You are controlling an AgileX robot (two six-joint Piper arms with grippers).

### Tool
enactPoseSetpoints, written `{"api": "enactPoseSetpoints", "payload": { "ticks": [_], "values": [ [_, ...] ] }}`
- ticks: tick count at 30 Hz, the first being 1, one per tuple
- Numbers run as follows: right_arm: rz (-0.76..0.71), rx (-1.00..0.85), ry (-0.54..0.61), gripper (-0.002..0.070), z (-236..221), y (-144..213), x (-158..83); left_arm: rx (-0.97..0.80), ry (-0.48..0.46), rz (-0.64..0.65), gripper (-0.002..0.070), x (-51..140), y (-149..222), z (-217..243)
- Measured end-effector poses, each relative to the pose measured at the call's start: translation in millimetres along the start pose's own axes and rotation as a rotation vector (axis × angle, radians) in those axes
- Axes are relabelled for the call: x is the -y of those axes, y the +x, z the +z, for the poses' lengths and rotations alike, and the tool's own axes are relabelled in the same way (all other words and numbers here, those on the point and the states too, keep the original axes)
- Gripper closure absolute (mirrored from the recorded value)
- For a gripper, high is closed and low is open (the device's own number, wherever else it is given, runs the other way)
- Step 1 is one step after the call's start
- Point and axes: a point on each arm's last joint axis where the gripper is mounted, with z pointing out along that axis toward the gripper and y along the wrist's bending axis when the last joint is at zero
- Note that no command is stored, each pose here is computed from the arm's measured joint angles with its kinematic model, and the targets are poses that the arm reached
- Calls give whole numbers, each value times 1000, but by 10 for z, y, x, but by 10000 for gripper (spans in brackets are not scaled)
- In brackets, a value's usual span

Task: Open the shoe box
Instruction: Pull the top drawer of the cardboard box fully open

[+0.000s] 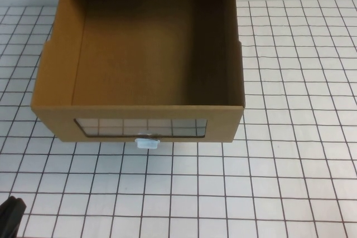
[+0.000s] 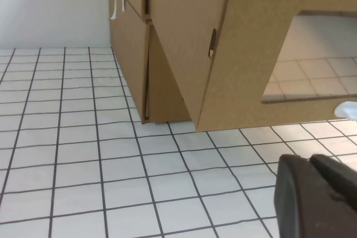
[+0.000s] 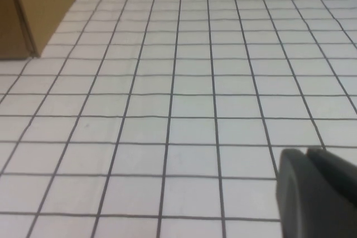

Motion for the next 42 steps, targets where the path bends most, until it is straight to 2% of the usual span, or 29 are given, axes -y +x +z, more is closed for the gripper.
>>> {"api": "enactPoseSetpoints", "payload": {
  "ticks": [33, 37, 42],
  "values": [
    [-31, -36, 10, 689, -1, 33, 9, -1, -4, 27, 679, -4, 1, 0],
    [-31, -36, 10, 689, -1, 33, 9, -14, -57, 119, 679, -48, 10, -1],
    [-31, -36, 10, 689, -1, 33, 9, -74, -225, 76, 679, -167, 61, -20]
  ]
}}
